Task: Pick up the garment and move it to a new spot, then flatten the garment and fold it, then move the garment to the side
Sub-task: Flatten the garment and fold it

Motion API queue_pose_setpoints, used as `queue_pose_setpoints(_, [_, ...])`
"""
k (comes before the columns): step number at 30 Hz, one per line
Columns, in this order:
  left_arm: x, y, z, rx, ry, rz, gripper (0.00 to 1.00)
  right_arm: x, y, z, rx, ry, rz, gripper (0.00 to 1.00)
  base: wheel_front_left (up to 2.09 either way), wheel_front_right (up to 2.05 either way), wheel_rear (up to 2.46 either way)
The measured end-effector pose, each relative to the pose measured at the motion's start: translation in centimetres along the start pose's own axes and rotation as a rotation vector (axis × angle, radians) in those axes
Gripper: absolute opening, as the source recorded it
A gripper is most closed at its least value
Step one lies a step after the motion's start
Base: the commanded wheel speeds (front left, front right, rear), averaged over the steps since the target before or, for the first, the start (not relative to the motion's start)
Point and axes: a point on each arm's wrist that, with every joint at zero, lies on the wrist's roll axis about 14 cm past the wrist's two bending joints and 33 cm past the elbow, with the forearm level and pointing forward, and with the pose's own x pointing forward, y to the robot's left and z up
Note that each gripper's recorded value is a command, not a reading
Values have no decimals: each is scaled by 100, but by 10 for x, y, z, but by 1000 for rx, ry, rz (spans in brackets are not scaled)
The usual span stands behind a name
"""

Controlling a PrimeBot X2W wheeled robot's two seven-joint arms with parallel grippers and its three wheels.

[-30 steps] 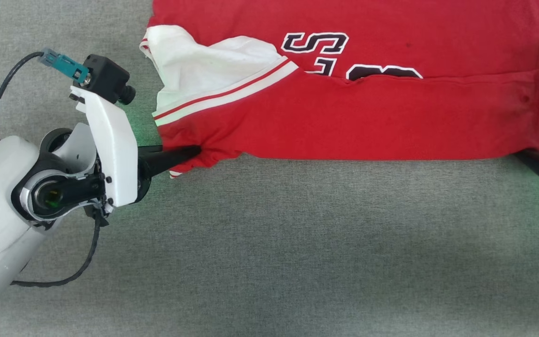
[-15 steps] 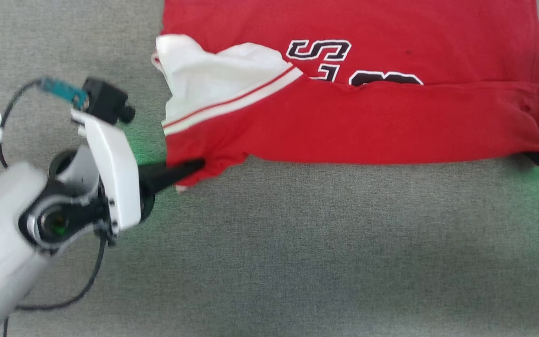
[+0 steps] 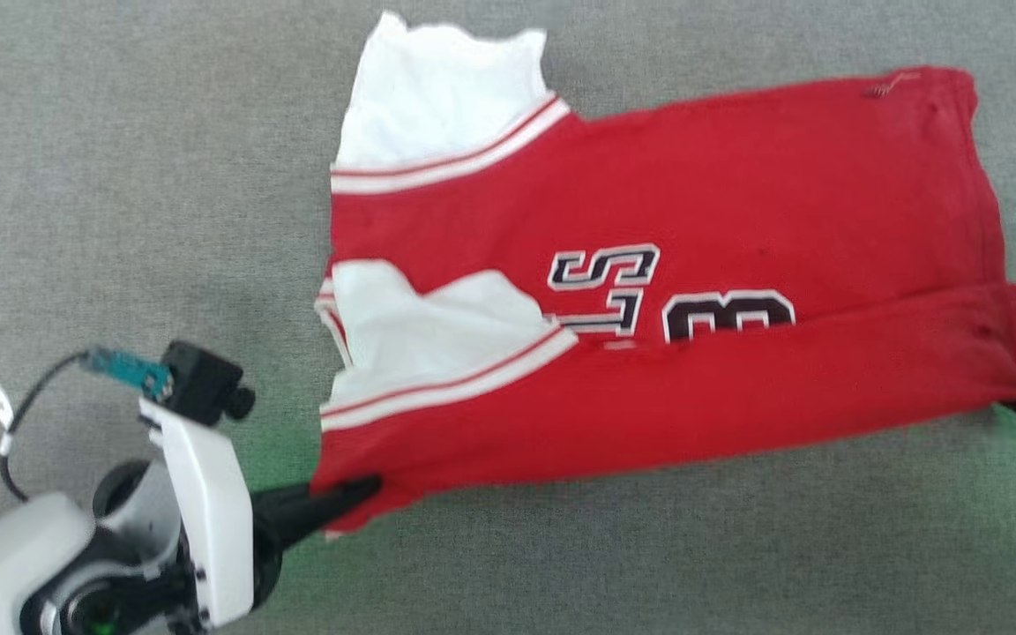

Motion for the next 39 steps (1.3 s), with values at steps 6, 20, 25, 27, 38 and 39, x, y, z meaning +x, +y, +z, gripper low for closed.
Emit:
queue_pose_setpoints(6, [-4,-8,-14,-26,-18,-5,0,-8,-1,-19,16,18,-1,0,0,0,0])
queue_pose_setpoints(20, [-14,-2,19,-8,-187,35,100,-35,-19,20,87,-332,-105,100,0,0,0])
queue_pose_setpoints(25, [-29,16,68,11,-401,111,100,-52,-16,52,107,-586,-145,100,0,0,0])
queue_pose_setpoints(27, [-33,26,85,23,-471,150,100,-56,-11,59,113,-673,-153,100,0,0,0])
queue_pose_setpoints(38, [-36,53,231,249,-772,326,100,-85,12,89,144,-1042,-194,100,0,0,0])
queue_pose_setpoints(39, [-32,52,243,259,-773,331,100,-88,12,90,142,-1059,-203,100,0,0,0])
